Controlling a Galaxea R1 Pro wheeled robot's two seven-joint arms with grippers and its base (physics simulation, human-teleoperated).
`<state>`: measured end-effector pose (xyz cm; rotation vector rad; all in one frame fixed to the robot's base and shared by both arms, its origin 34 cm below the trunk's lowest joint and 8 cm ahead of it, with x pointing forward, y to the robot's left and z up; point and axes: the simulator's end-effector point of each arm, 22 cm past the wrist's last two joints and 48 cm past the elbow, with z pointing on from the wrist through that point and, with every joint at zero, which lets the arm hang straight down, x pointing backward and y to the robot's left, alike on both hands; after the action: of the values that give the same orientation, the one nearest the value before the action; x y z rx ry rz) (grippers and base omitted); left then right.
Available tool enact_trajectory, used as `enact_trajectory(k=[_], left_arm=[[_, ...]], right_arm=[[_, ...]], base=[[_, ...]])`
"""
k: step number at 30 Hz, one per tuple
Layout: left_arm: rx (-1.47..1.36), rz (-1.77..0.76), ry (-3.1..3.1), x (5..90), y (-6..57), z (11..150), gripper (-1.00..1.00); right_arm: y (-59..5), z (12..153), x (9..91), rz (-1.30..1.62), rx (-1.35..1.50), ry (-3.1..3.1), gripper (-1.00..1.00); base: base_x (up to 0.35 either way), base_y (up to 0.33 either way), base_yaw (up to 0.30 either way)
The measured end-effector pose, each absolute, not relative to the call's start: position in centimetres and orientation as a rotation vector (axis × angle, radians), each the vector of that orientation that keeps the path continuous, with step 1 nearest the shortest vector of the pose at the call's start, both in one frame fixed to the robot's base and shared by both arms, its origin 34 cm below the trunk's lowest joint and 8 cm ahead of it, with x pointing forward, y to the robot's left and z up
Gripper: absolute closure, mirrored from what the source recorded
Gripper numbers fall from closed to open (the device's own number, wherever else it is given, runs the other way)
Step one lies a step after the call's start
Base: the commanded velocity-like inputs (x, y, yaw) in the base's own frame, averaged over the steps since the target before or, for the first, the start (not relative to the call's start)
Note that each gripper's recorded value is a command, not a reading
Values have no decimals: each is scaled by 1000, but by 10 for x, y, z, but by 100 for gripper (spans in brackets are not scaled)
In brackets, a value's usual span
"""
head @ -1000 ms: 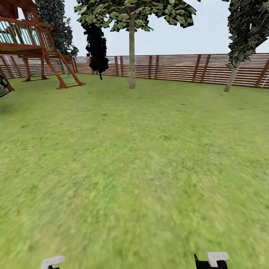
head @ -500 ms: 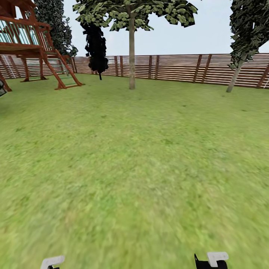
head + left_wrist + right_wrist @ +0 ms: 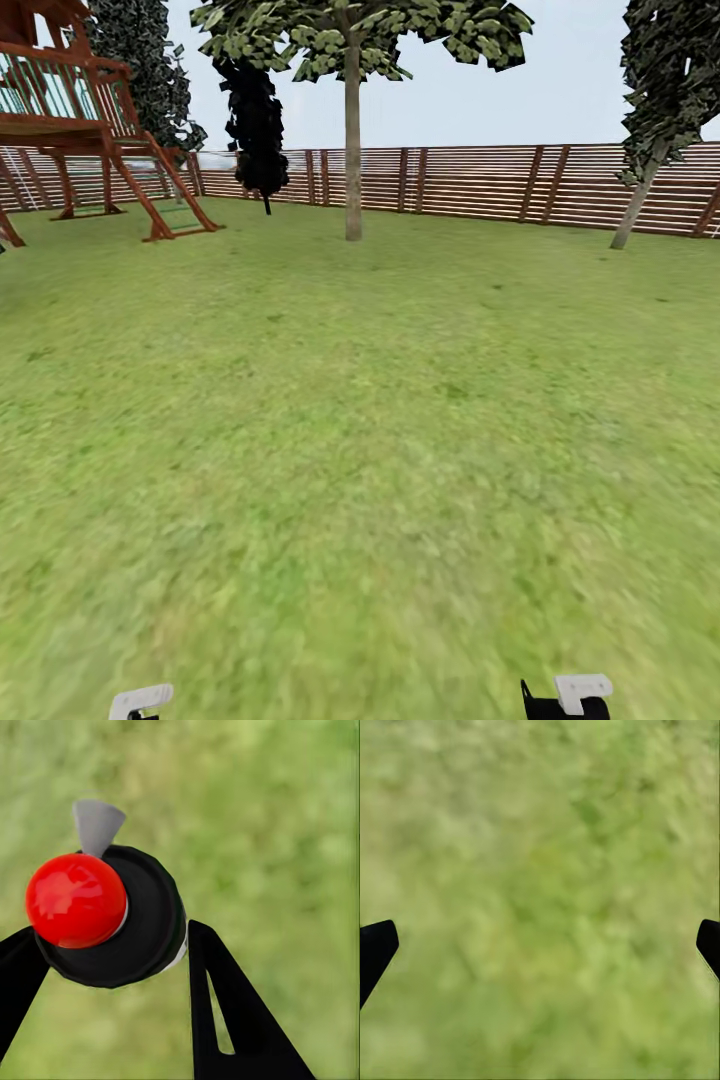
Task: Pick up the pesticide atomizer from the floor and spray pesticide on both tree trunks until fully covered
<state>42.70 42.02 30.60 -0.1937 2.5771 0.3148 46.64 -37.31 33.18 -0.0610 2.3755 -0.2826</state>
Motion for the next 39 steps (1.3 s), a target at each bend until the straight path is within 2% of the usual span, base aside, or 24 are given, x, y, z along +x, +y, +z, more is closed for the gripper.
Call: enact_trajectory(k=[39], left_arm=[[-194, 315, 2577, 427, 420, 306, 100]], right_arm=[[-379, 333, 466, -294, -68, 2374, -100]], base=[[335, 0, 0]])
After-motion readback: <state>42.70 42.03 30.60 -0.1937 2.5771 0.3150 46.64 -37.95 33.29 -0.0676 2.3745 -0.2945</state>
